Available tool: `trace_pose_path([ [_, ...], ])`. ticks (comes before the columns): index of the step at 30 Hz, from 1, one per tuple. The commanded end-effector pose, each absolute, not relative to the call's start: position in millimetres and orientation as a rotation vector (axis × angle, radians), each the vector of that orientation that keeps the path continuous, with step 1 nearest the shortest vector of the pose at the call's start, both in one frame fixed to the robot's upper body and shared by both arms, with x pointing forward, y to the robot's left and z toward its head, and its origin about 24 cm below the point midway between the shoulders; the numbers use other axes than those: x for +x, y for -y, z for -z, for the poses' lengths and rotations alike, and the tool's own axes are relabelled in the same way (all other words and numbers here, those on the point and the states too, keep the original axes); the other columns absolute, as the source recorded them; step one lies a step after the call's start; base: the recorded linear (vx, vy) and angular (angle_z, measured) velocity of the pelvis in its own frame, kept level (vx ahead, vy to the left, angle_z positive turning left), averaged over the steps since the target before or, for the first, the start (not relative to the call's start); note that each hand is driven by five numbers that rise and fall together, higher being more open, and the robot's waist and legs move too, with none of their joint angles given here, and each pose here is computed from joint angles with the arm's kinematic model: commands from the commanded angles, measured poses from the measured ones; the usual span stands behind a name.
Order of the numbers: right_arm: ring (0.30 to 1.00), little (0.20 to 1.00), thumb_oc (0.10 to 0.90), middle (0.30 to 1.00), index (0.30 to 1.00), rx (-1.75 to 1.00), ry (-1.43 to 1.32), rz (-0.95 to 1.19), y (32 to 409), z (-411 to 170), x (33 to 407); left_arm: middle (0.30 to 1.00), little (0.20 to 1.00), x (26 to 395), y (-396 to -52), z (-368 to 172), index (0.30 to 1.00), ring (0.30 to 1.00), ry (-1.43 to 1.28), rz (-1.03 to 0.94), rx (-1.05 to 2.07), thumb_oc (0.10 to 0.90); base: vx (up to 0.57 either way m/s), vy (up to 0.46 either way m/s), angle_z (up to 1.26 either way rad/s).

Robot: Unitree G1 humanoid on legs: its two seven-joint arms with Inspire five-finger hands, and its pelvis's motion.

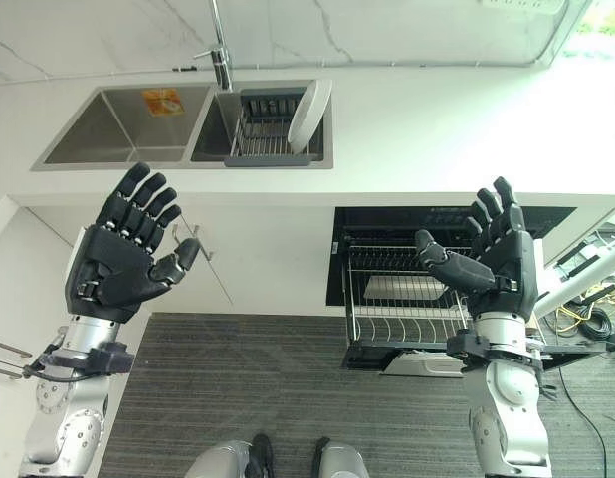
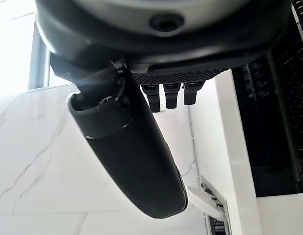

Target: Place the dishes in the dishwasher.

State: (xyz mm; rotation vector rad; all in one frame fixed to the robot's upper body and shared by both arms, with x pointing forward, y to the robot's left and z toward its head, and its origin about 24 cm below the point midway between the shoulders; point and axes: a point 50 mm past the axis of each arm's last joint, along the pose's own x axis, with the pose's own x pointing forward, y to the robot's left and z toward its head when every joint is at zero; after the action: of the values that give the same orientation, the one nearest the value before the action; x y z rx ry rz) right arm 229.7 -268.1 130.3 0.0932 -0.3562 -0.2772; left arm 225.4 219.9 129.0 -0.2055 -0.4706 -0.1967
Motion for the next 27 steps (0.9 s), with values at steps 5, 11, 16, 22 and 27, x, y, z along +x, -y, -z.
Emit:
trace_pose_path([
  [5, 0.900, 0.900, 0.800, 0.900, 0.900, -0.042, 0.599, 0.182, 266, -188, 229, 0.900, 0.900, 207, -228, -169, 0.900, 0.900, 0.763, 0.178, -0.212, 0.800, 0.32, 0.229, -0.74],
  [11, 0.900, 0.900, 0.800, 0.900, 0.900, -0.016, 0.602, 0.204, 278, -189, 217, 0.900, 0.900, 207, -232, -177, 0.900, 0.900, 0.807, 0.160, -0.172, 0.800, 0.22, 0.241, -0.33],
  [16, 0.900, 0.900, 0.800, 0.900, 0.900, 0.003, 0.642, 0.281, 274, -189, 215, 0.900, 0.900, 214, -223, -195, 0.900, 0.900, 0.862, 0.236, -0.140, 0.800, 0.16, 0.201, 0.13],
  [22, 0.900, 0.900, 0.800, 0.900, 0.900, 0.028, 0.608, 0.292, 268, -180, 220, 0.900, 0.900, 215, -218, -203, 0.900, 0.900, 0.884, 0.298, -0.096, 0.800, 0.17, 0.173, 0.42],
  [27, 0.900, 0.900, 0.800, 0.900, 0.900, 0.062, 0.605, 0.261, 258, -176, 223, 0.900, 0.900, 216, -211, -203, 0.900, 0.900, 0.868, 0.315, -0.031, 0.800, 0.11, 0.166, 0.13],
])
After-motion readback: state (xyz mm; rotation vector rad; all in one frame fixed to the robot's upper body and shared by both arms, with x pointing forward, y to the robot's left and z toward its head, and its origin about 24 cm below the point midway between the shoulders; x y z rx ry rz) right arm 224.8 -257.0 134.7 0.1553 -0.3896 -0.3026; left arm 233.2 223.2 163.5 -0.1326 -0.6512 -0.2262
